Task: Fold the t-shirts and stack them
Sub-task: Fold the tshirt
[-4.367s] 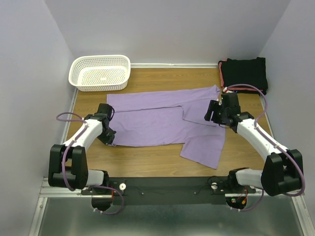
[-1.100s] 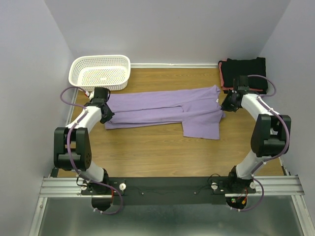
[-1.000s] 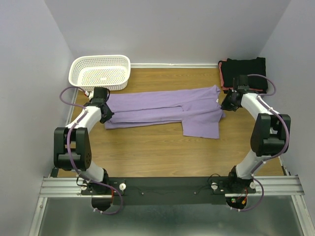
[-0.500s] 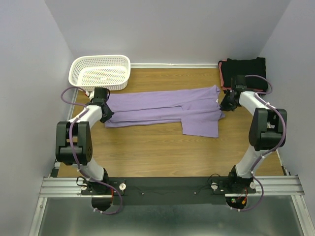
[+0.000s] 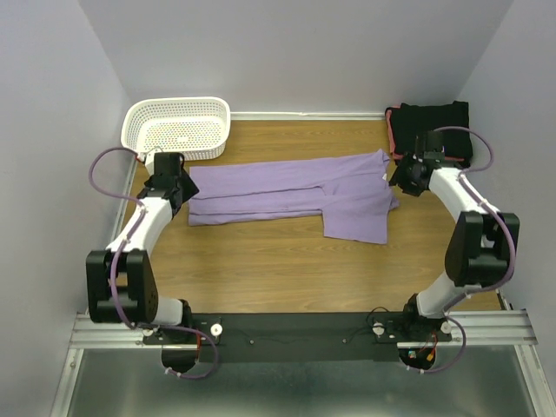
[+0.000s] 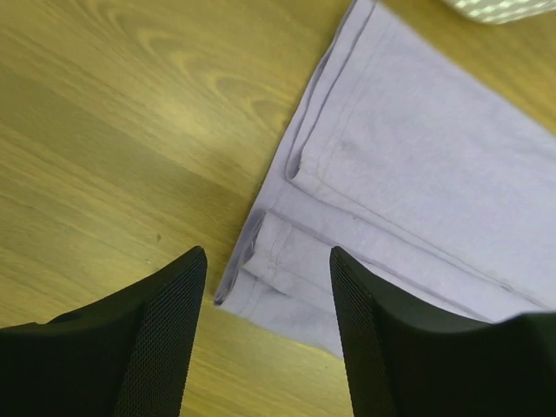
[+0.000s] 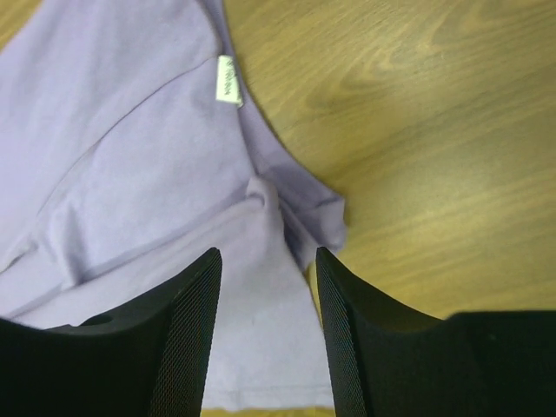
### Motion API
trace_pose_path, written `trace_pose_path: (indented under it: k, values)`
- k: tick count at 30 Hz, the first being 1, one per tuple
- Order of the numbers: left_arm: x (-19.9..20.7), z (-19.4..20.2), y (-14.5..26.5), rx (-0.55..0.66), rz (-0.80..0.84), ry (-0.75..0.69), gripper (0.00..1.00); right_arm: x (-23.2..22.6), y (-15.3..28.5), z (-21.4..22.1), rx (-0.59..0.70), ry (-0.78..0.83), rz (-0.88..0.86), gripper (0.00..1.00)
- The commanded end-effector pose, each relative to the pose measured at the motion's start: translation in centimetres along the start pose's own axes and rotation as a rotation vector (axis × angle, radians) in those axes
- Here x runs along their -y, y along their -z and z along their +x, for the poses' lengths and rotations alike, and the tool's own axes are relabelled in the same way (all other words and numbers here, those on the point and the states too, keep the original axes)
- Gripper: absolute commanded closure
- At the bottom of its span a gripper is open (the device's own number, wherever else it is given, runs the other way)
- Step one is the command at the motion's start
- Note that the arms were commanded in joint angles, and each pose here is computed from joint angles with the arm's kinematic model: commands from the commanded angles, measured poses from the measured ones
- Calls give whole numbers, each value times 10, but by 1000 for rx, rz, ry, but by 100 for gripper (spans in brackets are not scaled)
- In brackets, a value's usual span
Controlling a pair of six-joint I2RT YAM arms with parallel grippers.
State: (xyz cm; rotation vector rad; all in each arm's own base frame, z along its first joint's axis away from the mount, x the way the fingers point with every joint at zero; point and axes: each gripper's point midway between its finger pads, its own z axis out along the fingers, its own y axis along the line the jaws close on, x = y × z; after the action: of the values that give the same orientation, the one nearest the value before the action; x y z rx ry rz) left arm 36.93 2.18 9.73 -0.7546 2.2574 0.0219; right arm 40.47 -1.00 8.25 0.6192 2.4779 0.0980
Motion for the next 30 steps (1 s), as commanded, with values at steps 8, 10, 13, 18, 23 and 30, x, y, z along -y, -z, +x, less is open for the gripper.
trace_pose_path:
  k: [8,10,13,18,23,30]
  values:
    - [-30,-3,48,165,2,11,27,19,32,84,-73,1,-24,44]
    - [-33,-1,53,180,7,-6,27,22,32,100,-110,4,-35,44]
    - [-35,-6,62,233,25,-18,27,27,30,120,-162,5,-34,44]
    - [-24,-13,66,265,87,-8,27,34,26,143,-227,-4,-14,44]
    - [-25,-20,66,281,66,-12,28,36,25,157,-265,-10,-13,45]
    - [-25,-22,66,287,61,-7,29,36,21,177,-344,-26,-21,48]
